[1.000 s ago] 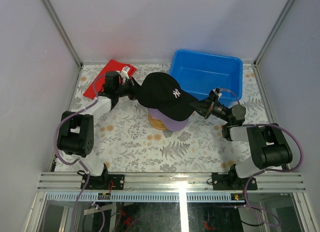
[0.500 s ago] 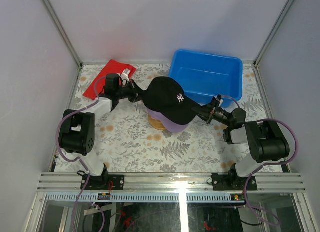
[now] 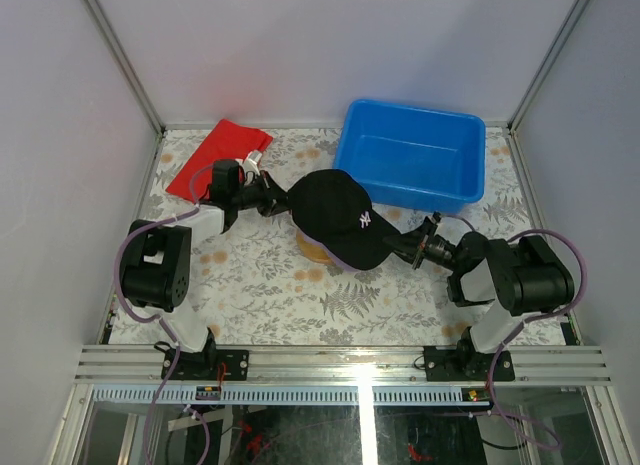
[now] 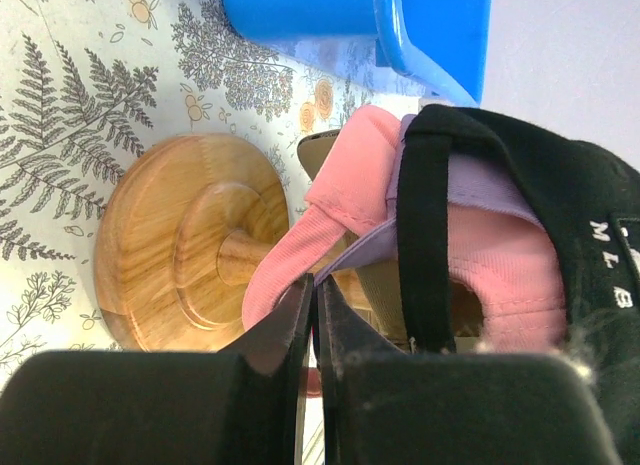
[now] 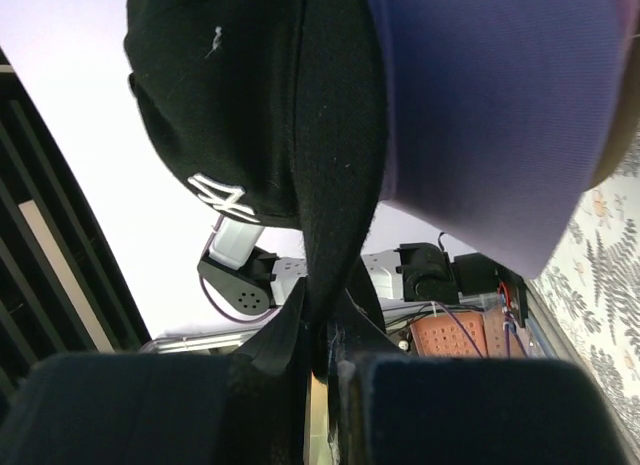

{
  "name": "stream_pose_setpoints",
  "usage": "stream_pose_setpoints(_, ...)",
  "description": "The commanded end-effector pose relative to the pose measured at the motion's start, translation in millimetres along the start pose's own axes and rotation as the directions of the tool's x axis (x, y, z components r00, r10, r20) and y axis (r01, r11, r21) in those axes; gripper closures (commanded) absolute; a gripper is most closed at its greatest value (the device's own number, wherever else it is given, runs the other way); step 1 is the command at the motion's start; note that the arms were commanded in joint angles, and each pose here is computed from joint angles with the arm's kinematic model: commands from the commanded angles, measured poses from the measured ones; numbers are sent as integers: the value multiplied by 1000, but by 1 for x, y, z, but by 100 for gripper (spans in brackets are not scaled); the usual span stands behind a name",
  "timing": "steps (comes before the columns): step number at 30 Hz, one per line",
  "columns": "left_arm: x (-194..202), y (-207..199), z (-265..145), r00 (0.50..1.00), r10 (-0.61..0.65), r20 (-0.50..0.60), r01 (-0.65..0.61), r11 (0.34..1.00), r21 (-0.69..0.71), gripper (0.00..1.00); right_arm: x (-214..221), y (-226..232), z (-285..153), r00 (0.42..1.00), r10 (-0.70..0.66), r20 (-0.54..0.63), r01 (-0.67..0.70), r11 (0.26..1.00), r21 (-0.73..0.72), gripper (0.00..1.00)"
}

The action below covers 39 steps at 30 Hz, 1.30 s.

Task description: Stack the hats

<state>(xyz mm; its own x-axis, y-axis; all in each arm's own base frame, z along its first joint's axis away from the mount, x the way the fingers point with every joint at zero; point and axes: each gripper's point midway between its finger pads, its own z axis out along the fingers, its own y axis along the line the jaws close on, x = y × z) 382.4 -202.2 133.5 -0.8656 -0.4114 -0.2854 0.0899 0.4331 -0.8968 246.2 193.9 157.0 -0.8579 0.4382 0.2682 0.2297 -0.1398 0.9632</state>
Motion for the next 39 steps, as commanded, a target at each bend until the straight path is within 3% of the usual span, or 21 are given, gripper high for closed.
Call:
stream_pose_setpoints(1,15,28,-4,1000,-24,-6,23,997,-69,100,19,-23,-9,992,-85,-98,88,996,29,100)
stream_pose_setpoints(9,29,39,-8,999,-44,-13,43,996,-82,100,18,-41,-5,992,-73,-104,80,995,65,100)
stream_pose_setpoints(17,14,5,-18,998,-48,34,48,999,-9,99,7,-3,14,982,-134,-130,138,990,22,100)
stream_pose_setpoints(25,-9,-24,-55,986,-53,157,48,998,32,82,-8,-12,23,962,-189,-197,230,949,215,100)
stream_pose_setpoints(32,-18,-28,-81,967,-97,237,82,994,71,67,-9,-10,24,958,-200,-204,243,946,216,100)
stream_pose_setpoints(39,-18,-29,-83,966,-129,224,106,988,110,63,-9,-10,24,958,-201,-206,247,941,230,100)
